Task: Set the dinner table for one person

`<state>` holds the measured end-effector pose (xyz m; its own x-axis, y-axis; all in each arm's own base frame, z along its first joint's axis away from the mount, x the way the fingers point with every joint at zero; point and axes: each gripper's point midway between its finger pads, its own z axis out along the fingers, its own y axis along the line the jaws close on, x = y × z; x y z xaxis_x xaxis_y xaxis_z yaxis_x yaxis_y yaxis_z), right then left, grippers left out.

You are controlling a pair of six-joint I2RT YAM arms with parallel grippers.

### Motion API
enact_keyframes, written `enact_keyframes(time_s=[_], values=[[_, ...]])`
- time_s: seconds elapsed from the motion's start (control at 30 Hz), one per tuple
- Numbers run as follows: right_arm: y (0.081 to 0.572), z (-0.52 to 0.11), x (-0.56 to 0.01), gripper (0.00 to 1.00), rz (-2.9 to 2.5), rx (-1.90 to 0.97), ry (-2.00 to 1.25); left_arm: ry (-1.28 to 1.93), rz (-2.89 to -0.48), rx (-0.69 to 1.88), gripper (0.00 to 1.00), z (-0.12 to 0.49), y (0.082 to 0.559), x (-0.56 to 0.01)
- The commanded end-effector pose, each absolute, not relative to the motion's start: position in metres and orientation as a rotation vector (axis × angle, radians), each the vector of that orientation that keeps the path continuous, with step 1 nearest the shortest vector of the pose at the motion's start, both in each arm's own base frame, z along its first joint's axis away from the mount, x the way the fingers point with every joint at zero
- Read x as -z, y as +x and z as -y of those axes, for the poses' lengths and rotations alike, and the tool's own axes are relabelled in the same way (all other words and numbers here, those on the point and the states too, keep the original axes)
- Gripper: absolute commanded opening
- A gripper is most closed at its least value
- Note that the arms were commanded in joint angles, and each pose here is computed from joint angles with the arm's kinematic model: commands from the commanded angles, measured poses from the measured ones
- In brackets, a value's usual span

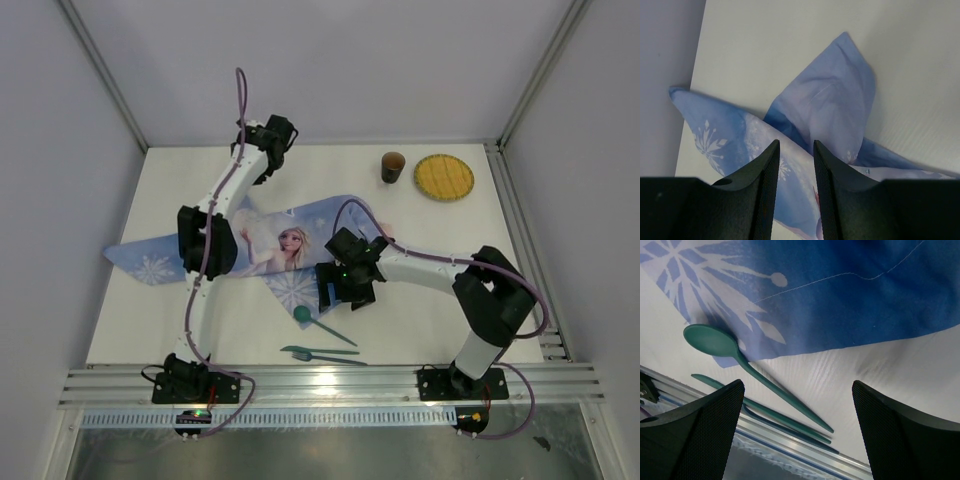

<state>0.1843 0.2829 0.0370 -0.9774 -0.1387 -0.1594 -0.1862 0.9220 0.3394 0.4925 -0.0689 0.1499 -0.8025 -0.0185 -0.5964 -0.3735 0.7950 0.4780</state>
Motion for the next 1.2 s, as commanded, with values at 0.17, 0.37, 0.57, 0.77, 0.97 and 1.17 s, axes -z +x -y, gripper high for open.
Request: enact_keyframes(time_s=[0.17, 0.37, 0.57, 0.77, 0.97, 1.17], values=[[0.198, -0.295, -0.028, 0.93, -2.919, -0.555, -0.197, -0.283, -2.321, -0.701, 0.35, 0.091, 0.483, -0.194], [0.206, -0.300, -0.025, 0.93, -2.915, -0.530, -0.198, -0.252, -2.320, -0.692, 0.35, 0.104, 0.479, -0.194], [0.216, -0.305, -0.025, 0.91, -2.898, -0.509, -0.184, -0.231, -2.304, -0.715, 0.35, 0.103, 0.475, -0.204], [0.220, -0.314, -0.024, 0.58, -2.900, -0.530, -0.214, -0.236, -2.279, -0.710, 0.35, 0.098, 0.469, -0.216], [0.219, -0.314, -0.025, 0.30, -2.894, -0.538, -0.252, -0.242, -2.260, -0.709, 0.35, 0.096, 0.469, -0.225], [0.218, -0.310, -0.025, 0.09, -2.898, -0.524, -0.264, -0.245, -2.265, -0.692, 0.35, 0.099, 0.470, -0.224]])
